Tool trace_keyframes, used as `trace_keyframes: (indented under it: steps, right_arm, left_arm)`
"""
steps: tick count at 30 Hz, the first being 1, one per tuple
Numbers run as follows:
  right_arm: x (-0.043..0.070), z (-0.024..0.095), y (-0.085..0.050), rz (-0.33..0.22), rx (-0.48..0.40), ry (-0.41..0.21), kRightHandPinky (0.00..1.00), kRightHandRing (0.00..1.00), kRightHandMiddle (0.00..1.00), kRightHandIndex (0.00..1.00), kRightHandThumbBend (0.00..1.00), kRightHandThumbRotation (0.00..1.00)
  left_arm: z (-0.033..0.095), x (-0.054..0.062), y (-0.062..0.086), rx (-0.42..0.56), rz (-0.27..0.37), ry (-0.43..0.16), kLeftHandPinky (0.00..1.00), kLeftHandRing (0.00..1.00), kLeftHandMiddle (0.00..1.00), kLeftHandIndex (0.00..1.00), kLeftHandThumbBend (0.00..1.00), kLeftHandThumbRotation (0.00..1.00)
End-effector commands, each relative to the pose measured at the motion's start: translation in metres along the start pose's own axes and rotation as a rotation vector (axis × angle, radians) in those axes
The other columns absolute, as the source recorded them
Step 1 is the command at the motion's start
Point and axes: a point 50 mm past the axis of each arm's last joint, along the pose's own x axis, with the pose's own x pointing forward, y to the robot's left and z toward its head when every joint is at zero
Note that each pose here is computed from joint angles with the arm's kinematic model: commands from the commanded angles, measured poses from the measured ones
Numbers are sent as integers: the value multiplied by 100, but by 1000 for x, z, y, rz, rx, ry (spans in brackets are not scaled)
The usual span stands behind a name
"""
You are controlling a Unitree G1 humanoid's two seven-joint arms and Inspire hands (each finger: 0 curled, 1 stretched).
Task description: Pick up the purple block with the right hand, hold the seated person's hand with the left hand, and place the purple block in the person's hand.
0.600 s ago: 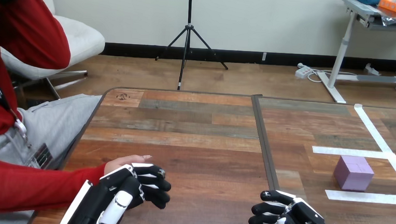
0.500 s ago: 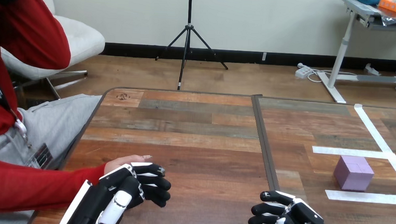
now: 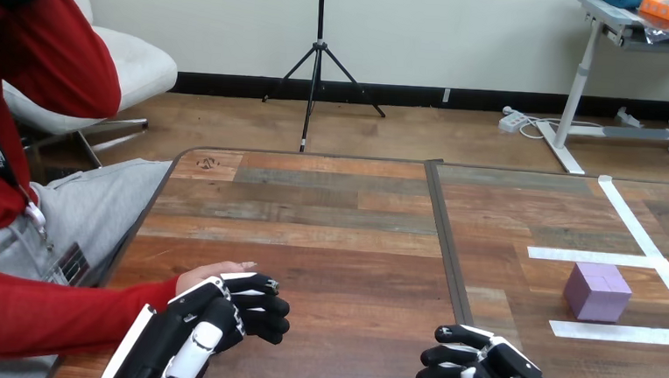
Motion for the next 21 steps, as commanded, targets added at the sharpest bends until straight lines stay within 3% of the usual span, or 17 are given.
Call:
trace_keyframes:
  steps: [1,10,21]
  right_arm:
    - [23,19,9,46,-29,-113,49,55,59,62,78,50]
    - [46,33,-3,64,-206,-148,55,62,64,64,79,55]
    - [84,63,-19,37,-357,-211,64,69,70,69,83,54]
  left_arm:
    - [14,20,2,8,-36,-89,58,61,63,65,56,75]
    - [13,21,4,-3,-55,-76,60,62,64,66,59,74]
    - [15,24,3,-2,-63,-77,60,62,63,66,61,73]
